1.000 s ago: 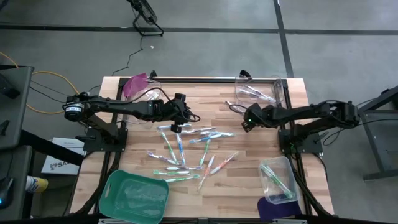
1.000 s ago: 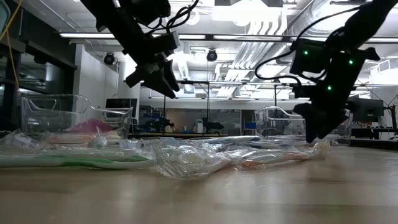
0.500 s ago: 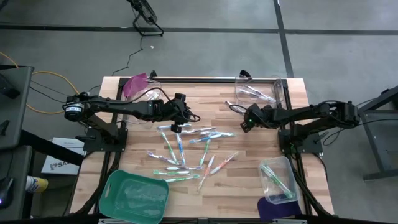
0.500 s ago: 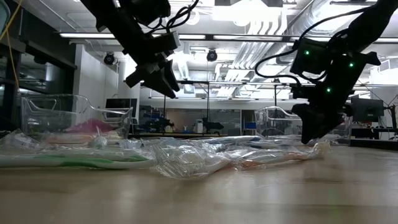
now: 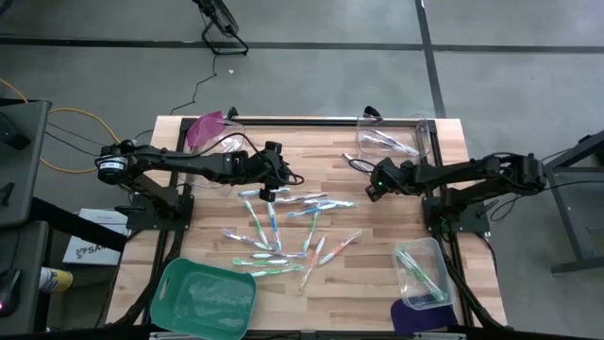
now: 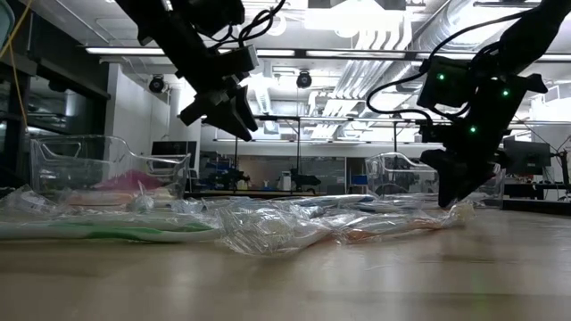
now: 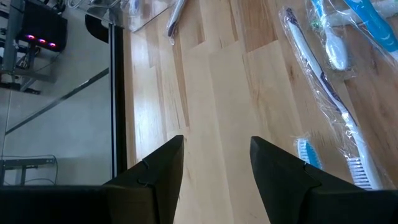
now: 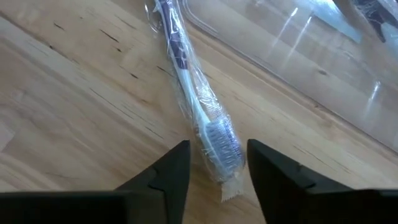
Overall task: Pick & Place Toothbrushes
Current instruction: Put the purple toothbrush into the right transparent bin
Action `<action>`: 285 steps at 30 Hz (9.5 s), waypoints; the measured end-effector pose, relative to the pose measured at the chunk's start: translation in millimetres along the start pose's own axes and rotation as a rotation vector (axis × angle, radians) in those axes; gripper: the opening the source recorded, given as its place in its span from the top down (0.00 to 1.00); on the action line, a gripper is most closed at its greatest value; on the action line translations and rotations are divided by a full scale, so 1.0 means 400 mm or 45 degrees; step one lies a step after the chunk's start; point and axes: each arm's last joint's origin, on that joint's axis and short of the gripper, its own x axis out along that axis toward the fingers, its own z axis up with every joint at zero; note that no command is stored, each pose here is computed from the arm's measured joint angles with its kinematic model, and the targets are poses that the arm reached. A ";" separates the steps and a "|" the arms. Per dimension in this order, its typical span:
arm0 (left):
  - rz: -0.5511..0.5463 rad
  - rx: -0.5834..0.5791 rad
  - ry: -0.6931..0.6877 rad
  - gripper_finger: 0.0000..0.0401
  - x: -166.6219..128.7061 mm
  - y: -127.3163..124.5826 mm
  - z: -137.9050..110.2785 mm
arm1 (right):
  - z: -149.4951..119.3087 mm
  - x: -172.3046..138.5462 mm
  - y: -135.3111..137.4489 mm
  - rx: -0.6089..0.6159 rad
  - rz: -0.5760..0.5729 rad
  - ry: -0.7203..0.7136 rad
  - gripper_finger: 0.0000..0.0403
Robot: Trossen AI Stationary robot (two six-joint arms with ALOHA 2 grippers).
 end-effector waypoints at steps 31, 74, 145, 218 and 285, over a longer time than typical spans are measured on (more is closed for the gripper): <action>0.000 0.000 0.000 0.56 0.000 0.000 0.000 | 0.002 -0.035 0.062 -0.127 0.363 -0.063 0.99; -0.001 0.000 0.000 0.56 0.001 0.000 0.000 | 0.069 -0.217 0.018 -0.451 0.763 -0.679 0.99; -0.004 -0.018 0.004 0.56 0.001 -0.001 -0.001 | 0.088 -0.032 -0.168 -0.430 -0.622 -0.152 0.82; -0.447 0.006 -0.013 0.56 0.185 -0.131 -0.037 | 0.097 -0.168 -0.019 -0.472 0.521 -0.649 0.64; -0.137 0.071 0.067 0.99 0.174 -0.049 0.045 | 0.092 -0.084 0.135 -0.923 0.799 -0.773 0.64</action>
